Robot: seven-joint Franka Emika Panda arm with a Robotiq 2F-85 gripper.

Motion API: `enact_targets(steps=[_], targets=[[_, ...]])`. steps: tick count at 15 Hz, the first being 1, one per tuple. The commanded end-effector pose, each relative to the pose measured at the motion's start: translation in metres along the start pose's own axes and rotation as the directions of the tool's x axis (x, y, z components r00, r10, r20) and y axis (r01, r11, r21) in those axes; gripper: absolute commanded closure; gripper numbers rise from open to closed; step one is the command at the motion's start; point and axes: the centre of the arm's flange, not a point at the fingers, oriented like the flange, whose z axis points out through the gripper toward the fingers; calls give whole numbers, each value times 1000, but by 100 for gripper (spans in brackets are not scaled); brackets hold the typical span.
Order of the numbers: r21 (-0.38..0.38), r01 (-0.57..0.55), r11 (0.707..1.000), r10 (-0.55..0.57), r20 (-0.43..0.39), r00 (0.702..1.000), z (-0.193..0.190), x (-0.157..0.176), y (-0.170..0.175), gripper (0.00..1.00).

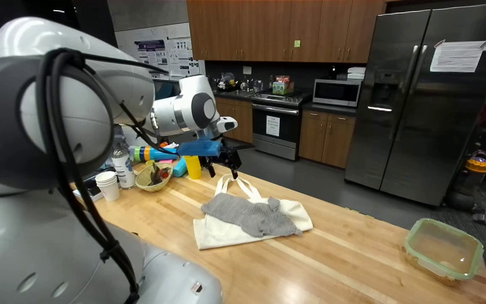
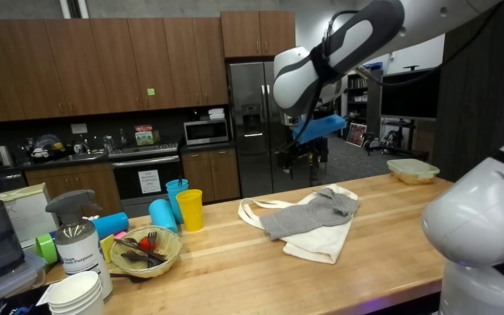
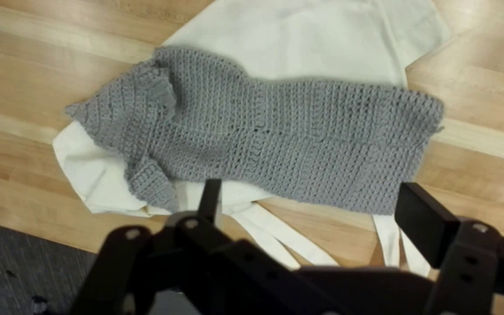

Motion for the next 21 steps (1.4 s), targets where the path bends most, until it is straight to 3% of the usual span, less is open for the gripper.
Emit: enact_targets(steps=[1,5,11,12,15,21], targets=[[-22,-28,999,30,72,997,-13,63,29,0],[-60,-33,998,43,174,984,-4,112,55,0],[-41,-18,999,32,370,928,61,164,26,0],[-35,-17,999,27,314,949,55,133,36,0],[-28,-9,1000,18,364,931,78,149,23,0],[-16,-8,1000,13,355,935,89,158,21,0]])
